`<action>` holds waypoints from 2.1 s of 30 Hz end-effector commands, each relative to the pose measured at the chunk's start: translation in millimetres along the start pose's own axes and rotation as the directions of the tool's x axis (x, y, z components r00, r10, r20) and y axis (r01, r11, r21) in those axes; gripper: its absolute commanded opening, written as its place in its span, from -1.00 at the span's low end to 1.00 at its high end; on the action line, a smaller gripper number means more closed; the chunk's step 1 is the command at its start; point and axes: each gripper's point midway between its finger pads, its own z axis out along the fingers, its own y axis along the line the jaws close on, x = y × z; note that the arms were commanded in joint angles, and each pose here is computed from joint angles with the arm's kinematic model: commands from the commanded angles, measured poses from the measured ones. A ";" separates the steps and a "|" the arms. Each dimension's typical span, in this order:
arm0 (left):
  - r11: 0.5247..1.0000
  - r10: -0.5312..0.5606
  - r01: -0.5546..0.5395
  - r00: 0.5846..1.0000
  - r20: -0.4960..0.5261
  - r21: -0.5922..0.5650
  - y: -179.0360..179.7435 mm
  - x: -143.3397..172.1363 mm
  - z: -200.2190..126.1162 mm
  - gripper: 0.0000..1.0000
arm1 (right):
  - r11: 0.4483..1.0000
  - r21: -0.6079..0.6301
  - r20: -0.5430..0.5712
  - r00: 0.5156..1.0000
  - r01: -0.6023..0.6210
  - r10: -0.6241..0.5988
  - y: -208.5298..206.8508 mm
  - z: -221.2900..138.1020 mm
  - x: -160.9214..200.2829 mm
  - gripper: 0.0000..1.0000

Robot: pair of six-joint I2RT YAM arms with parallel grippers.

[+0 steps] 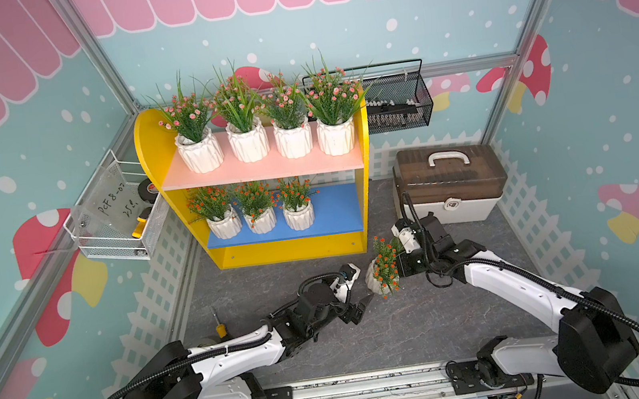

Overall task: Place the baby's breath potted plants on the rack by color
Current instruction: Pick up the baby's breath potted plant from the center of the board, then place the baby's breath potted plant on the rack.

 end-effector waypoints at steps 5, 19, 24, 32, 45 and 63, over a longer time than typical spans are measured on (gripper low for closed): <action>0.998 0.044 -0.046 0.998 0.045 0.034 -15.9 -23.6 13.6 0.88 | 0.997 -0.061 0.090 0.995 0.047 -0.042 33.2 -7.1 -29.5 -1.00; 0.999 0.041 -0.042 0.999 0.017 0.021 -19.1 -27.3 32.5 0.87 | 0.991 -0.094 0.088 0.993 0.091 -0.083 55.1 -5.6 -25.8 -1.00; 0.999 0.048 -0.048 0.999 -0.002 0.012 -19.0 -26.0 40.9 0.87 | 0.989 -0.107 0.096 0.991 0.100 -0.090 61.1 -8.9 -26.1 -1.00; 0.998 0.054 -0.054 0.998 -0.020 0.008 -19.8 -23.6 51.4 0.85 | 0.988 -0.115 0.100 0.990 0.106 -0.095 63.9 -11.4 -24.5 -1.00; 0.997 0.076 -0.077 0.996 -0.056 -0.016 -15.6 -20.9 55.4 0.60 | 0.986 -0.124 0.106 0.989 0.112 -0.099 65.3 -14.5 -23.2 -1.00; 0.991 0.051 -0.052 0.999 -0.009 -0.120 5.7 -24.2 36.4 0.39 | 0.995 -0.004 0.135 0.986 0.099 -0.097 40.3 -23.9 -21.0 -0.54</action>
